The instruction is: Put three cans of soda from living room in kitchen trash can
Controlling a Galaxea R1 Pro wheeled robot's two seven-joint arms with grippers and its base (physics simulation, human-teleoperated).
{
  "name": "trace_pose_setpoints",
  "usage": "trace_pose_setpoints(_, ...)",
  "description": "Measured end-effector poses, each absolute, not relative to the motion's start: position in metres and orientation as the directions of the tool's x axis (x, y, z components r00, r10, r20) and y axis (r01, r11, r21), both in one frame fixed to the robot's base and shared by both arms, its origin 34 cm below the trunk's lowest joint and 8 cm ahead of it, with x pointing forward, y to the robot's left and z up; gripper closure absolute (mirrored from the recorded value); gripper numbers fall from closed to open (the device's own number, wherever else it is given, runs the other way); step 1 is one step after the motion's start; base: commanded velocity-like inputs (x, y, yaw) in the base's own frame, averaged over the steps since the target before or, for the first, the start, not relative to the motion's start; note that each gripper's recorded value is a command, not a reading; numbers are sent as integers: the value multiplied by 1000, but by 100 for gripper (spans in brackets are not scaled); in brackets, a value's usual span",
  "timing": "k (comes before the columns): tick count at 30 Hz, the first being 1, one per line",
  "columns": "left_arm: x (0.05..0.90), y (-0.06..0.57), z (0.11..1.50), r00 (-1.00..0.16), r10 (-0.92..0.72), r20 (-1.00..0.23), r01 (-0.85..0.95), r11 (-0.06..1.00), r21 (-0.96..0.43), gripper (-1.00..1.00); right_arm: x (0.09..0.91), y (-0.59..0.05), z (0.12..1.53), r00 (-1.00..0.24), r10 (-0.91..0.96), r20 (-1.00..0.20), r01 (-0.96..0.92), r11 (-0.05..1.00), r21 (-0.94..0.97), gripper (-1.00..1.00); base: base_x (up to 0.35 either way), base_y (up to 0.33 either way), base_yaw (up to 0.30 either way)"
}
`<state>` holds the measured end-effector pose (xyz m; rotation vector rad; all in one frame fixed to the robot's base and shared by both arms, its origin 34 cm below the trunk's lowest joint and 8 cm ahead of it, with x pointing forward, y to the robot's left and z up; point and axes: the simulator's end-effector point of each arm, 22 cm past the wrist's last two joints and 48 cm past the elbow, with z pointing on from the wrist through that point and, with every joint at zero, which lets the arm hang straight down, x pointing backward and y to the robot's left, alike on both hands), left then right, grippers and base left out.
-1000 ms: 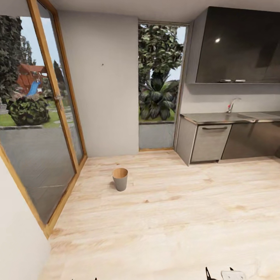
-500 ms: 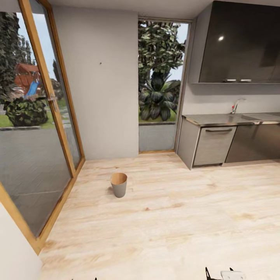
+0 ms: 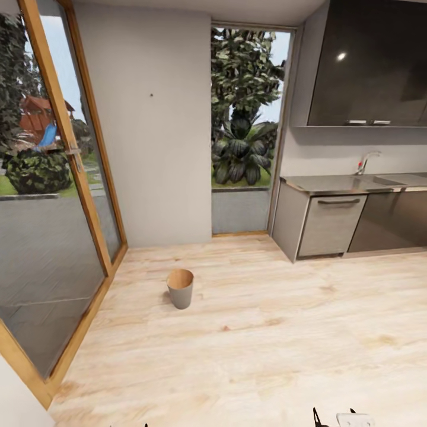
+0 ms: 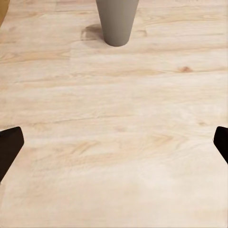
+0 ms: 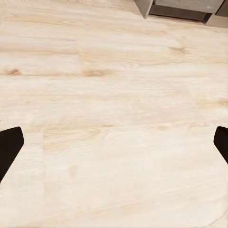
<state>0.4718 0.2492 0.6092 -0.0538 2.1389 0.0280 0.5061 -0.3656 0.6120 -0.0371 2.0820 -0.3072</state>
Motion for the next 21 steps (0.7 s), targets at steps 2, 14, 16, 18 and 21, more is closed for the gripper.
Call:
trace_pose_setpoints(2,472,249,609,-538,-28,-842,-50,999,-1,-100,506,-366,612,-509,-152,-847,99,967,-233,-100,160,139,0)
trace_pose_setpoints(14,473,249,611,-534,-28,-845,-50,999,-1,-100,507,-366,613,-506,-149,-850,104,967,-232,-100,102,147,68)
trace_pose_setpoints(16,473,249,611,-532,-28,-846,-50,999,-1,-100,507,-366,614,-504,-148,-851,106,967,-231,-100,30,44,151)
trace_pose_setpoints(18,474,249,612,-530,-28,-847,-50,999,-1,-100,508,-365,615,-502,-147,-852,108,967,-230,-100,19,28,152)
trace_pose_setpoints(21,474,249,613,-528,-28,-849,-50,999,-2,-100,508,-365,616,-500,-146,-854,109,967,-229,-100,13,19,127)
